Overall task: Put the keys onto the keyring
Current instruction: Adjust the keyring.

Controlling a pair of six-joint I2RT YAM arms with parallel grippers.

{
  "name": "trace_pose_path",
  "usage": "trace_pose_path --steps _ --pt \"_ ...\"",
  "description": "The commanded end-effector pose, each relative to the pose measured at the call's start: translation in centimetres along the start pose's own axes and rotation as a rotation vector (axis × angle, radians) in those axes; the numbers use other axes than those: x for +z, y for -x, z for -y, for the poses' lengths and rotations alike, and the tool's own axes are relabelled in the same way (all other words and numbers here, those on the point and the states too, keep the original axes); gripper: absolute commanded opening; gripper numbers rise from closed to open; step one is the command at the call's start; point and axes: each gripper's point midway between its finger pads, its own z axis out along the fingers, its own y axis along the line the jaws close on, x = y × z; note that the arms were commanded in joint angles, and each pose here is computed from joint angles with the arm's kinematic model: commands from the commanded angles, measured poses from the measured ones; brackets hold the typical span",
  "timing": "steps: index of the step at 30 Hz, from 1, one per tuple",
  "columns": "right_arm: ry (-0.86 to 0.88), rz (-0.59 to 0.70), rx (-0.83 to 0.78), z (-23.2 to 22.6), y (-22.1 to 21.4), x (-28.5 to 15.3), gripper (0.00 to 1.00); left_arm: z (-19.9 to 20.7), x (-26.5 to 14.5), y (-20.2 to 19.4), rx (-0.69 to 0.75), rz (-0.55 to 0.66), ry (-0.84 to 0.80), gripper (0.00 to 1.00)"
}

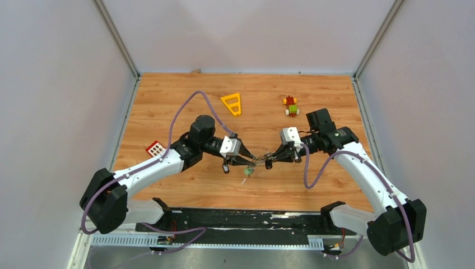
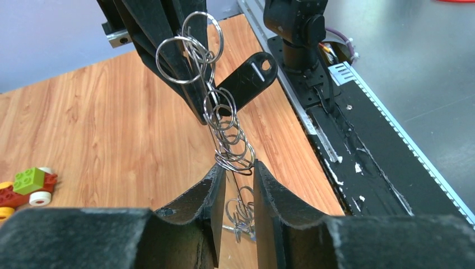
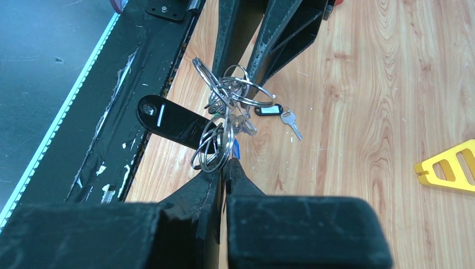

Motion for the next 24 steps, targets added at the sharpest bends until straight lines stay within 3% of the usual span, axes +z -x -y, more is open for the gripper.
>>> trace_pose_path --steps 1,24 --pt "-0.006 0.039 -0.056 0.3 1.3 -0.1 0.00 0.0 -0.2 1.9 0.056 0.033 0.007 0.30" --pt "-0.017 0.021 -0.048 0.3 0.6 0.0 0.00 -2.6 -0.4 0.9 0.015 -0.012 0.152 0.31"
